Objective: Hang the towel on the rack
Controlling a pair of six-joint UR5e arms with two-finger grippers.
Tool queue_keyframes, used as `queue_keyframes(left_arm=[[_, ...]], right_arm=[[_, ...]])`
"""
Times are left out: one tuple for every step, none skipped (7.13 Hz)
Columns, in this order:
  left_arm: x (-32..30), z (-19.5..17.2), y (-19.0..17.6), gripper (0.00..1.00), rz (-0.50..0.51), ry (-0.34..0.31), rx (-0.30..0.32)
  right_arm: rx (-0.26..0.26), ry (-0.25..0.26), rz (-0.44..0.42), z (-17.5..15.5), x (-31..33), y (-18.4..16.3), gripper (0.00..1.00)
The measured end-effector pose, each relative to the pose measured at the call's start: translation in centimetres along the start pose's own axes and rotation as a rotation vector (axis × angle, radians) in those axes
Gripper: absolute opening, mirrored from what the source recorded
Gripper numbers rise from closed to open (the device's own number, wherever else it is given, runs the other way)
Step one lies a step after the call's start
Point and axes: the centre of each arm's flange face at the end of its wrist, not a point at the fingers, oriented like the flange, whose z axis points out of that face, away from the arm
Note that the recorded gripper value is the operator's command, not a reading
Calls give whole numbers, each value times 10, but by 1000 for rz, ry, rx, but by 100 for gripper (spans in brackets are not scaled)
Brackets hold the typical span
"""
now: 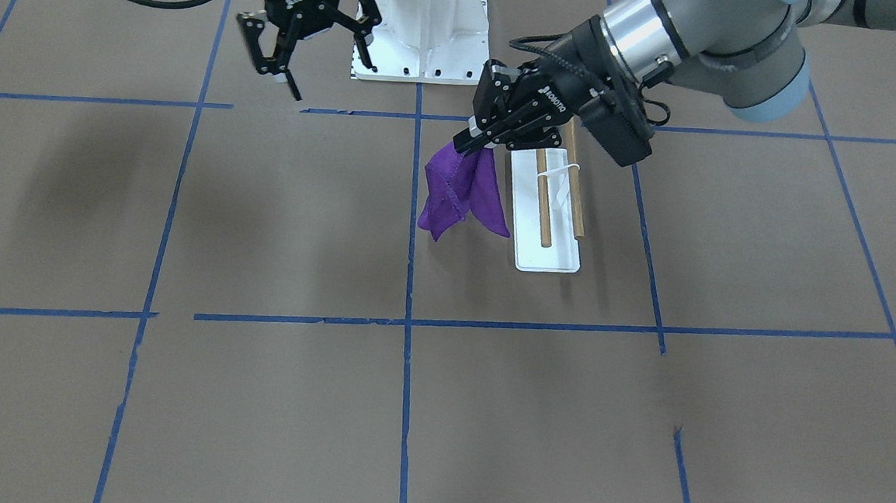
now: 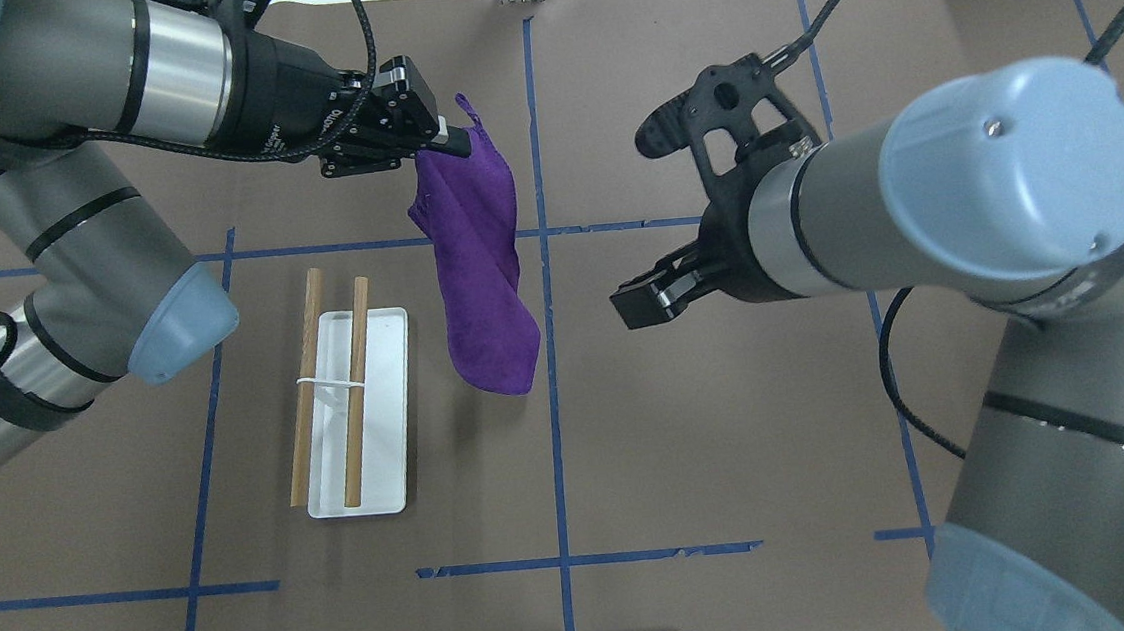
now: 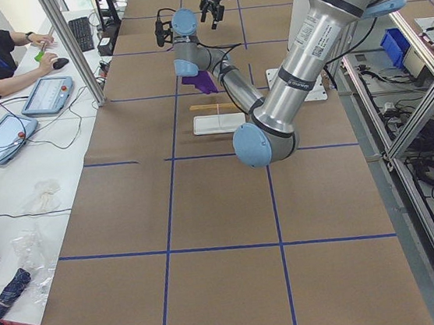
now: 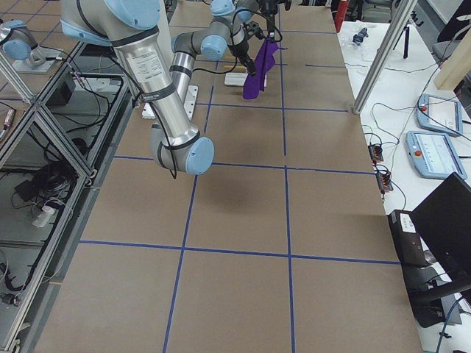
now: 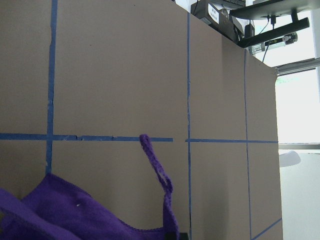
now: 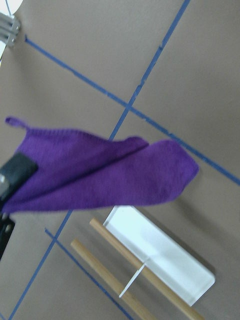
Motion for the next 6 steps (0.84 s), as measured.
queue_keyframes(left_arm=[[10, -11, 9, 0, -23, 23, 78], [22, -11, 27, 0, -51, 18, 142], [33, -3, 54, 0, -83, -23, 207], [41, 3, 77, 0, -100, -64, 256], [47, 3, 97, 0, -106, -103, 294], [51, -3, 113, 0, -109, -143, 322]], right_arm=[[-59, 52, 77, -15, 48, -14, 100], [-114, 100, 123, -29, 90, -23, 100], [-173, 158, 123, -40, 126, -26, 100], [-228, 203, 107, -47, 155, -26, 100], [-281, 230, 96, -50, 186, -23, 100], [-321, 238, 98, -51, 216, -16, 100]])
